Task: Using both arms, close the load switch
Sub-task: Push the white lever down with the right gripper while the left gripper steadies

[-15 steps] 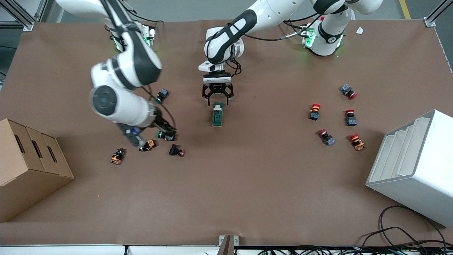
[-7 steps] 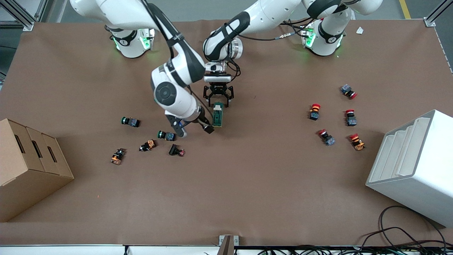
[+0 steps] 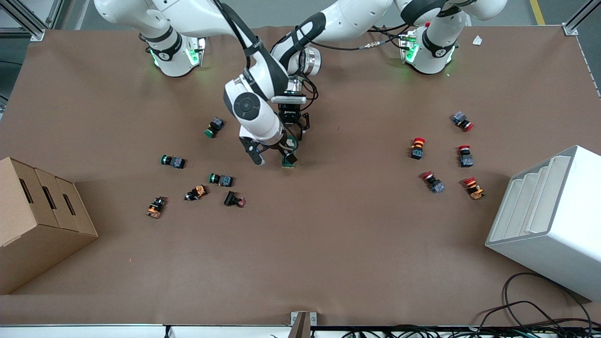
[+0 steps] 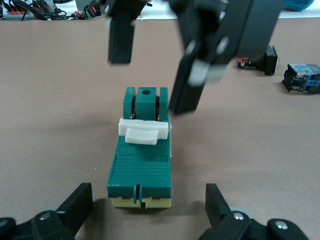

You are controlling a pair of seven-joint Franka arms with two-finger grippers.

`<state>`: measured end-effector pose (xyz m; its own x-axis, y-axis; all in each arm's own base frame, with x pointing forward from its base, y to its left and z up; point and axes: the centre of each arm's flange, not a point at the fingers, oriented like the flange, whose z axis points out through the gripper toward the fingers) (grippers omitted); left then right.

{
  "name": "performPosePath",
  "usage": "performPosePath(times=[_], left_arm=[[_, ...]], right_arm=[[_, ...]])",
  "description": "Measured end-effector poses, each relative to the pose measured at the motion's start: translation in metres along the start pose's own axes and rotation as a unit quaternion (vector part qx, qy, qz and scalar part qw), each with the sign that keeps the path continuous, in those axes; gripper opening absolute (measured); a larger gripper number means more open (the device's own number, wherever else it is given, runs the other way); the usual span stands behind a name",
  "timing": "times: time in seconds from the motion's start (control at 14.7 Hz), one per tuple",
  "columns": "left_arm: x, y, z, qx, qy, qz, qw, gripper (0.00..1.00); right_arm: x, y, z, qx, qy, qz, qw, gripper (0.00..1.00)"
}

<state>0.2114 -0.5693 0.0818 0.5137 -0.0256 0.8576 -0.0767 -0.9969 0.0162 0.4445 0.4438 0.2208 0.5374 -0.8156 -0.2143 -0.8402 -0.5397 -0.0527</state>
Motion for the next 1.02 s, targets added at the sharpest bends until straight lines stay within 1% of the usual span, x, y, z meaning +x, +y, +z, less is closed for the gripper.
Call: performPosePath(times=[0.34,0.48,0.82,0.88,1.02], left_arm=[[-0.001,-0.001,0.000,-0.001,0.004,0.000,1.000,0.99],[-0.001,-0.001,0.000,-0.001,0.004,0.000,1.000,0.99],[-0.001,-0.001,0.001,-0.001,0.004,0.000,1.000,0.99],[-0.001,-0.001,0.001,-0.001,0.004,0.000,1.000,0.99],[-0.001,-0.001,0.001,-0.001,0.004,0.000,1.000,0.99]], right_arm=[[-0.014,0.006,0.030,0.004,0.007,0.006,1.000,1.00],[-0.012,0.002,0.026,0.009,0.006,0.010,1.000,1.00],[-0.008,-0.008,0.014,0.001,-0.003,0.021,1.000,1.00],[-0.006,-0.012,0.006,0.005,-0.005,0.023,1.000,1.00],[0.011,-0.032,-0.010,0.040,-0.003,0.034,0.999,1.00]])
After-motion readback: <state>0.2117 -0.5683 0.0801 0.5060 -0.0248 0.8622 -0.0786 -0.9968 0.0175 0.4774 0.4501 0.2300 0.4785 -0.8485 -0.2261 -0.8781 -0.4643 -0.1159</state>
